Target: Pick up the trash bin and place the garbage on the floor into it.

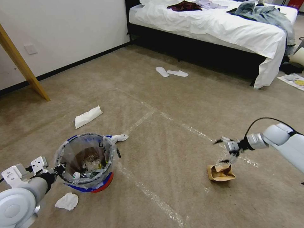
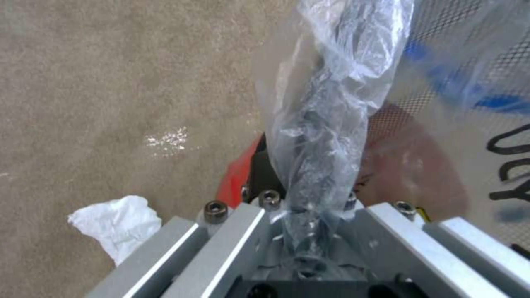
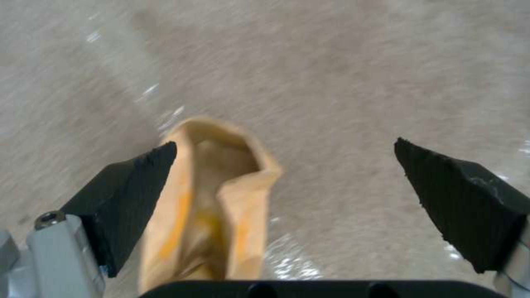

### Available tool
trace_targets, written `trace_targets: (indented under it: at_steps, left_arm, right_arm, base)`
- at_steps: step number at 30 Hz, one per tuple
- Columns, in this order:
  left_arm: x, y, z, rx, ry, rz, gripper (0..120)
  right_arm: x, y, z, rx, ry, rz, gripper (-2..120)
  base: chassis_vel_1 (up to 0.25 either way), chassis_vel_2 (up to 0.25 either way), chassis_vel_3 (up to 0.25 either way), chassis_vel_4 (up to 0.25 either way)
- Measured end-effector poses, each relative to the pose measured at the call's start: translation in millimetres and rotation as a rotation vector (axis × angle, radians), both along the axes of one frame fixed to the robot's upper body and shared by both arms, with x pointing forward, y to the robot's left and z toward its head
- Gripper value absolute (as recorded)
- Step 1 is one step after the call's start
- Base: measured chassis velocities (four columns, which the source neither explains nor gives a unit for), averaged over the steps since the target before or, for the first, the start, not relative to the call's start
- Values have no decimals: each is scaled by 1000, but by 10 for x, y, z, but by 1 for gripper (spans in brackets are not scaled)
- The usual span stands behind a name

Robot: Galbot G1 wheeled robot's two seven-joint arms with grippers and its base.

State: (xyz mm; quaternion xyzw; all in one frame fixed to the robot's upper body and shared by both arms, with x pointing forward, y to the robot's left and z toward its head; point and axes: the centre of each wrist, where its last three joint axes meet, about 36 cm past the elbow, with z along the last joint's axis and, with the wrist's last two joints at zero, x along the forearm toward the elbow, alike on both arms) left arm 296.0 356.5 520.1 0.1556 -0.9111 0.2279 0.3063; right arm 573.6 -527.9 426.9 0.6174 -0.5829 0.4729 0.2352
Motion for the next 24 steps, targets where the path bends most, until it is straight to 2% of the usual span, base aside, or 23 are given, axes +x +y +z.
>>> trace_targets:
  at_steps: [2, 12, 24]
  left_arm:
    - [-20, -19, -24, 4, 3, 2, 0]
    - [-71, -45, -15, -4, -6, 14, 0]
    - [-69, -33, -38, -5, -5, 25, 0]
  right_arm:
    - [-26, -11, -41, -63, 36, 57, 100]
    - [-83, -26, -216, -220, 82, 117, 100]
    - [-103, 76, -534, -277, 132, 126, 100]
  base:
    - [0, 0, 0, 0]
    - [0, 0, 0, 0]
    - [0, 0, 0, 0]
